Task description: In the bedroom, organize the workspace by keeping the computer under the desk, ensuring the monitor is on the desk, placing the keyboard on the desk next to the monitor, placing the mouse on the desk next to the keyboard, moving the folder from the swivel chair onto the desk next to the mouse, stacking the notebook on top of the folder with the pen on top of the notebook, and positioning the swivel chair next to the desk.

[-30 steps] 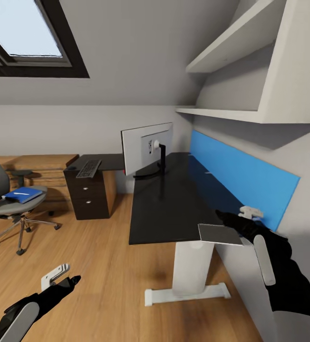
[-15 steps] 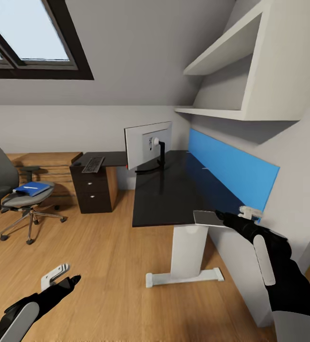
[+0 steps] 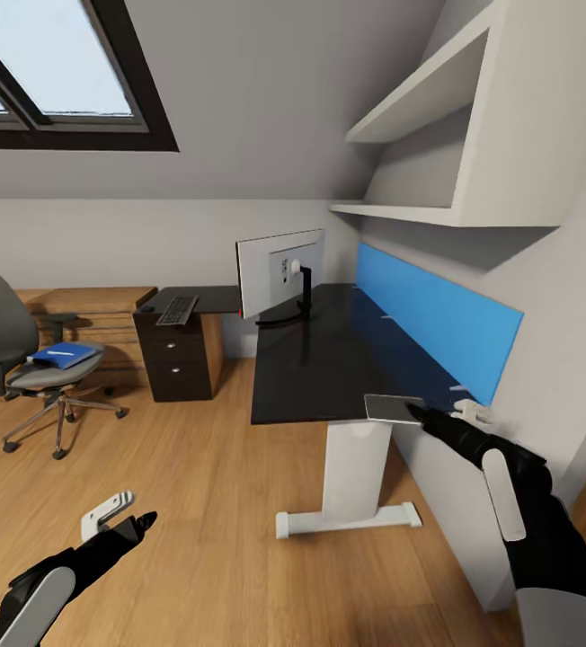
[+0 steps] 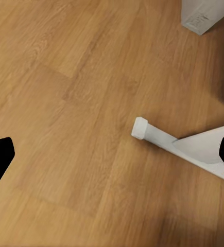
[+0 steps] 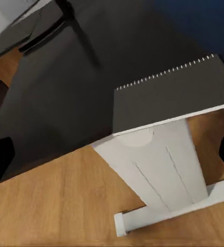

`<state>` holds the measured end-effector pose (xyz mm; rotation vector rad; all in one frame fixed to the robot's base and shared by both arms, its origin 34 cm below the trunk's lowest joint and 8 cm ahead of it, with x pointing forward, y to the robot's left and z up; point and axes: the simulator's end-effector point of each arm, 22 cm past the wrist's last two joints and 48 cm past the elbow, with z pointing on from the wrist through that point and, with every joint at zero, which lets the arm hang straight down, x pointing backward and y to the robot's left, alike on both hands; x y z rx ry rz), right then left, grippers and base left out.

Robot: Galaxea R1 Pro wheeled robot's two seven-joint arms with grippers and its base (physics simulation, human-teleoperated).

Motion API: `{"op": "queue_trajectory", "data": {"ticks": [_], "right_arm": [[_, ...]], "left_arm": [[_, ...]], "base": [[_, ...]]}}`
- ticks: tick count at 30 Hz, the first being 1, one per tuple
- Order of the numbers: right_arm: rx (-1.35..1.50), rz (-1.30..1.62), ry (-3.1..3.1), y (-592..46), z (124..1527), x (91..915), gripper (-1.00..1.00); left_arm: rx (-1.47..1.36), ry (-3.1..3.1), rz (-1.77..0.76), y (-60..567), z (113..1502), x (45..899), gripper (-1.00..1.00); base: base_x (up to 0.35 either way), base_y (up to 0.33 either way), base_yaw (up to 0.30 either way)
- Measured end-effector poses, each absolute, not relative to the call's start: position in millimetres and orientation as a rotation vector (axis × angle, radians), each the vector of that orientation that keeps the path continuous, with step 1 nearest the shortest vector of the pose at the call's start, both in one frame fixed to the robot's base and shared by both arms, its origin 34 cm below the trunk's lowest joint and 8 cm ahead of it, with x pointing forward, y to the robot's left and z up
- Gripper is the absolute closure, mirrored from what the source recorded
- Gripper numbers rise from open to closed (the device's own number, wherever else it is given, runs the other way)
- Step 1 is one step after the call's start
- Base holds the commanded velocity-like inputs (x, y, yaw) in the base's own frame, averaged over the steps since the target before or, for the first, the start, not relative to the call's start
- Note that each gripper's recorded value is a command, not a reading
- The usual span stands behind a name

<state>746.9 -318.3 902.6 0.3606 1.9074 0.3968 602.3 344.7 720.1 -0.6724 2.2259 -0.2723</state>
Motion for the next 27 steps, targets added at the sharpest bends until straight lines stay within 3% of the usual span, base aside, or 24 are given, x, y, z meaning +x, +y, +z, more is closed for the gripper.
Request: {"op": "queue_trajectory", "data": {"ticks": [13,27], "right_arm": [[0.792,0.682,1.850,-375,827,727,-1.00],[0.932,0.711,1.802,-392,770,723,-1.00]], "left_arm": [[-0.673,2.221,-0.269,344,699,601,-1.00],[-0.678,2.223,-0.280,340,670,597,-1.00]], "base": [[0.000,0.000,0.000],[0.000,0.000,0.000]]}}
